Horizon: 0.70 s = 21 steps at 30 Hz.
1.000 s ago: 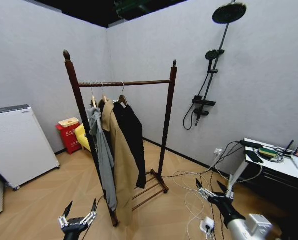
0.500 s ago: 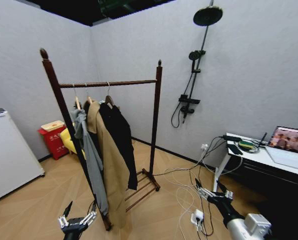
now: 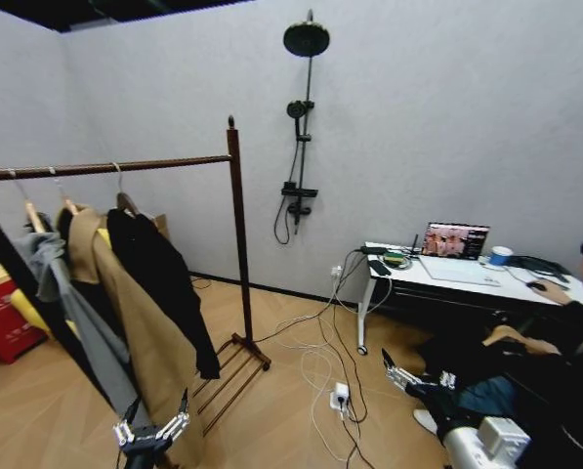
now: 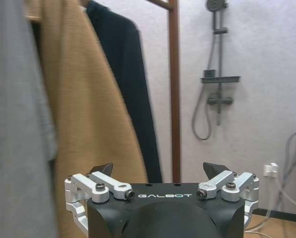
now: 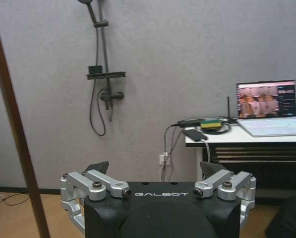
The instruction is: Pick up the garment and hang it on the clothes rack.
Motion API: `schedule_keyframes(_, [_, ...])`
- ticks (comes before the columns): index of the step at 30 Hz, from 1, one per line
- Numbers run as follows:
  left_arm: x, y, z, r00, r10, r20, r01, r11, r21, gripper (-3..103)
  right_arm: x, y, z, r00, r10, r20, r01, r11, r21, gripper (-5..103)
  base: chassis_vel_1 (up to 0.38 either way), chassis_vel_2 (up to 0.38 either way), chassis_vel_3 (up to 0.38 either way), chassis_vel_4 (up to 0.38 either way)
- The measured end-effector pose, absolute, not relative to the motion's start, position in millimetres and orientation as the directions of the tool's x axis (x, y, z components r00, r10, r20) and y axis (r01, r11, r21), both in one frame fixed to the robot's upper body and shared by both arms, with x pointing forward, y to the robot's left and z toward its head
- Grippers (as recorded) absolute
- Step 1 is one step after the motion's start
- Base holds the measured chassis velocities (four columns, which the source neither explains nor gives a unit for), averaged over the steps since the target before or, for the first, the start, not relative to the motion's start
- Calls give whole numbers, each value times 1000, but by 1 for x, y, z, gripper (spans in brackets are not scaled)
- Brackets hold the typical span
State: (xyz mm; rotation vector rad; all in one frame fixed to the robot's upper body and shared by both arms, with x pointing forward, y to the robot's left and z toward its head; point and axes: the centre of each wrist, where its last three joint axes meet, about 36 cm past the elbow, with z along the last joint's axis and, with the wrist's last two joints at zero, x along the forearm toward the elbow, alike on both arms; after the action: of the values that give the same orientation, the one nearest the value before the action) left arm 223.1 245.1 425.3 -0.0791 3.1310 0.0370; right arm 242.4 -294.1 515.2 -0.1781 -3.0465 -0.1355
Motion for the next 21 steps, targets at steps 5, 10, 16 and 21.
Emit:
schedule_keyframes(5, [223, 245, 425, -999, -50, -10, -51, 998, 23, 100, 242, -294, 515, -989, 112, 92, 120, 989, 83, 100, -119, -138, -135, -125])
schedule_keyframes(10, [223, 245, 425, -999, -50, -10, -51, 998, 23, 100, 242, -294, 515, -989, 112, 92, 120, 989, 83, 100, -110, -125, -126, -136])
schedule_keyframes(16, [223, 245, 425, -999, -50, -10, -51, 998, 23, 100, 242, -294, 515, -989, 112, 92, 120, 989, 83, 100, -127, -129, -126, -112])
schedule_keyframes(21, [223, 245, 425, -999, -50, -10, -51, 998, 23, 100, 242, -294, 515, -989, 112, 92, 120, 989, 83, 100, -129, -129, -119, -114])
